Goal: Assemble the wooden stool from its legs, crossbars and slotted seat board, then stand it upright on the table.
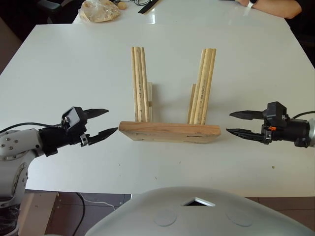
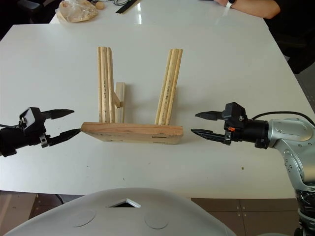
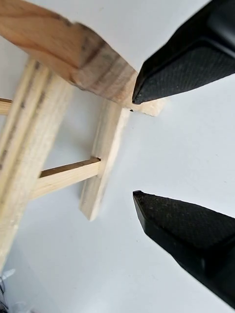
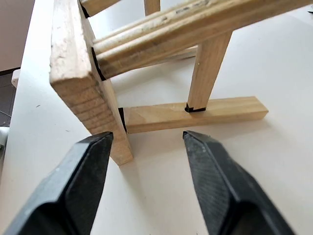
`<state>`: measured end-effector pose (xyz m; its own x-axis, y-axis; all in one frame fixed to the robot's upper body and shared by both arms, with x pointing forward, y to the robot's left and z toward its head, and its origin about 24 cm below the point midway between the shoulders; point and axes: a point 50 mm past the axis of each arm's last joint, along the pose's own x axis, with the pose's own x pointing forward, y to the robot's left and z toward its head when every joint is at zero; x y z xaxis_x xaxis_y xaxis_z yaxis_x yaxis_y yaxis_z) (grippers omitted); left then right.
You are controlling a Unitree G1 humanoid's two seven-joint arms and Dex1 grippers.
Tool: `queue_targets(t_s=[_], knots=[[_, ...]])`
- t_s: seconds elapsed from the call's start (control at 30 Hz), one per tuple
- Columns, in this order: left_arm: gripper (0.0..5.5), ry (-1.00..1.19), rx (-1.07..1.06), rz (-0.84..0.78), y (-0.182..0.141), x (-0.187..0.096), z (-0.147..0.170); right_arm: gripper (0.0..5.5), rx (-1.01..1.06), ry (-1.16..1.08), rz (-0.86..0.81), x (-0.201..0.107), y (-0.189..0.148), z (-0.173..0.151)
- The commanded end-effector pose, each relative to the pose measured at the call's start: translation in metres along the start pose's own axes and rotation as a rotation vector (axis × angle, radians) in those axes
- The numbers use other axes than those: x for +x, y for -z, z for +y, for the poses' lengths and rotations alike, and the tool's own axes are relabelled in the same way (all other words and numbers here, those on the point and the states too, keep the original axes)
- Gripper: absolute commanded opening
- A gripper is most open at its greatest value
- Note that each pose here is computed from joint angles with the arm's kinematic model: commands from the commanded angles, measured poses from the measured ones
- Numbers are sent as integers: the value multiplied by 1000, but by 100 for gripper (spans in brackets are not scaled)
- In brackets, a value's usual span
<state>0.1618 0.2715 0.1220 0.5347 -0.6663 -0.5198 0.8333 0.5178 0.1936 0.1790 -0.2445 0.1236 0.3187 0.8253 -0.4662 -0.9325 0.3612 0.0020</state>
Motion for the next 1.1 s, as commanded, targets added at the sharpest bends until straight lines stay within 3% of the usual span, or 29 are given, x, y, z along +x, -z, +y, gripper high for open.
queue_targets(t_s=[0.03, 0.2, 0.6, 0.87, 0.97, 1.1], knots=[[394, 31, 32, 93, 34, 2, -4, 308, 15, -48, 90, 5, 24, 4], [394, 69, 93, 74, 66, 26, -15, 308, -6, -126, 130, 32, 45, 8], [394, 143, 4, -116, 58, 65, -35, 308, -53, -237, 77, 72, 43, 3], [394, 163, -16, -178, 48, 84, -39, 308, -58, -266, 85, 78, 47, 4], [352, 191, -19, -153, 53, 82, -41, 308, -57, -277, 91, 78, 48, 3], [288, 210, -27, -129, 56, 79, -39, 250, -62, -271, 87, 81, 49, 1]])
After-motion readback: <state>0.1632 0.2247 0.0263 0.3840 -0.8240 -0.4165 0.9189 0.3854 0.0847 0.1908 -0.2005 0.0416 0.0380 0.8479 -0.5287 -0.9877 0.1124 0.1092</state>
